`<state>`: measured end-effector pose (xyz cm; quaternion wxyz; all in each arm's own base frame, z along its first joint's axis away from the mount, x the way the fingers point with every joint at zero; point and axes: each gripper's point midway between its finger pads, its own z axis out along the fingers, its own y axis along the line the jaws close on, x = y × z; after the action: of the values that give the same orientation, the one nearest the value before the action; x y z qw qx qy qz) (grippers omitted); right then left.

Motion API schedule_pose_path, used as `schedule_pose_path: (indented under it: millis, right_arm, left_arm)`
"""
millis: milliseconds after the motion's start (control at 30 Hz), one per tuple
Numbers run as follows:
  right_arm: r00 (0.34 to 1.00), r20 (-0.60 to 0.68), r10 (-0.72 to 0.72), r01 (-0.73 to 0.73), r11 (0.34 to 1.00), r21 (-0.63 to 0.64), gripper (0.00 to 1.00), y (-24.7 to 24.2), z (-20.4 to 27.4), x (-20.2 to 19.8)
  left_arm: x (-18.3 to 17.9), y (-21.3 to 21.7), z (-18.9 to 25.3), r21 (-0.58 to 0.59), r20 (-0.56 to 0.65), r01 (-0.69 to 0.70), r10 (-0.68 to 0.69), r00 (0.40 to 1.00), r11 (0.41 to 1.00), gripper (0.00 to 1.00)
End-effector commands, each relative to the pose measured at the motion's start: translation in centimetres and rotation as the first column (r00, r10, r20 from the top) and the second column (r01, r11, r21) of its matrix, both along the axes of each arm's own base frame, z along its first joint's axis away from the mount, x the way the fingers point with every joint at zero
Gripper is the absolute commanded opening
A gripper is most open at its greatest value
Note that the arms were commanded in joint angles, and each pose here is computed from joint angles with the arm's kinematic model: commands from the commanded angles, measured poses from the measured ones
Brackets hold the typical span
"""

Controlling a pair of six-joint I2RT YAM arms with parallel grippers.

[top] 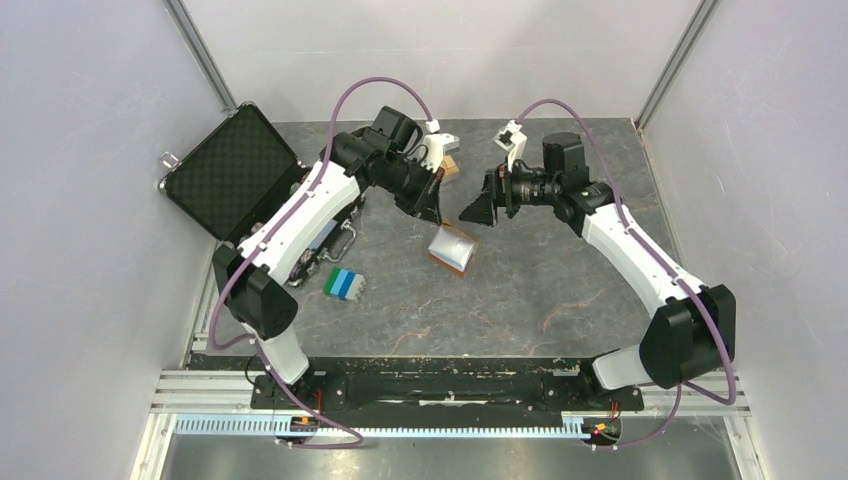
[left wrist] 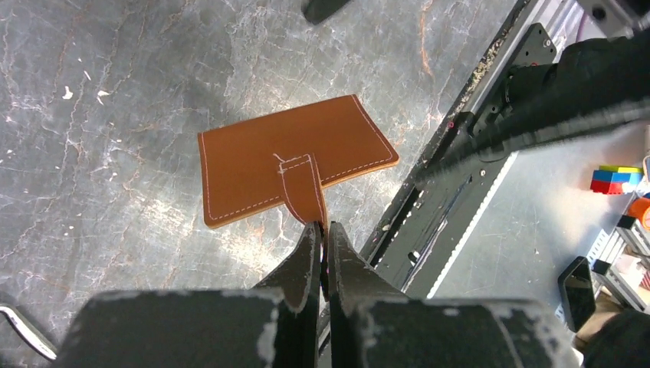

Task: Put the credit cards into the card holder
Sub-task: Open the card holder.

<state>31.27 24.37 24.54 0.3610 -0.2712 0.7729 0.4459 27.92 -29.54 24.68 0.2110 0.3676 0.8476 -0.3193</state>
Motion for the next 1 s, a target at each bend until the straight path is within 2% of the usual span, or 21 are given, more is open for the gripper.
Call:
schedule_pose_path:
  millis: [0,200,300,400,633,700,767,800,867,967]
  right_arm:
    - [0.991,0.083,0.101,-0.103,0.994,0.032,0.87,1.9,1.3,-1.9]
    - [0.99,0.063,0.13,-0.13,0.992,-0.003,0.86,2.9,-1.1,-3.2]
    - [0.993,0.053,0.101,-0.099,0.994,-0.04,0.8,2.6,-2.7,-2.9]
    - [0.997,0.06,0.05,-0.046,0.996,-0.074,0.63,2.2,-3.6,-2.2]
    - [0.989,0.133,-0.071,0.09,0.986,-0.141,0.39,1.2,-4.1,0.3]
    - [0.986,0.135,-0.095,0.115,0.981,-0.156,0.25,0.9,-4.5,0.6]
    - [0.985,0.132,-0.111,0.131,0.978,-0.16,0.02,0.8,-4.6,0.8]
    - [0.986,0.122,-0.112,0.131,0.978,-0.16,0.0,0.8,-4.8,0.8]
    - [0.989,0.105,-0.103,0.119,0.981,-0.153,0.0,1.1,-4.9,0.6]
    - [0.99,0.085,-0.114,0.126,0.981,-0.146,0.0,1.1,-5.0,0.6]
  left_arm:
    - [-0.1,-0.9,1.5,-0.045,0.009,0.042,-0.041,0.999,0.998,0.02]
    - [-0.1,-2.0,1.8,-0.094,-0.063,0.034,-0.04,0.997,0.995,0.02]
    - [-0.2,-2.5,2.2,-0.122,-0.075,0.053,-0.063,0.995,0.991,0.02]
    - [-0.3,-2.7,2.4,-0.138,-0.089,0.053,-0.066,0.994,0.989,0.02]
    - [-0.3,-3.3,2.8,-0.172,-0.138,0.031,-0.055,0.989,0.985,0.02]
    - [-0.3,-3.6,3.1,-0.193,-0.143,0.031,-0.059,0.988,0.981,0.02]
    - [-0.2,-3.8,3.2,-0.203,-0.144,0.024,-0.054,0.988,0.979,0.03]
    - [-0.1,-3.7,3.2,-0.198,-0.14,0.02,-0.048,0.989,0.98,0.04]
    - [0.5,-3.4,3.0,-0.175,-0.128,-0.016,-0.007,0.992,0.984,0.16]
    - [2.0,-2.4,2.7,-0.172,-0.13,-0.123,0.101,0.986,0.977,0.43]
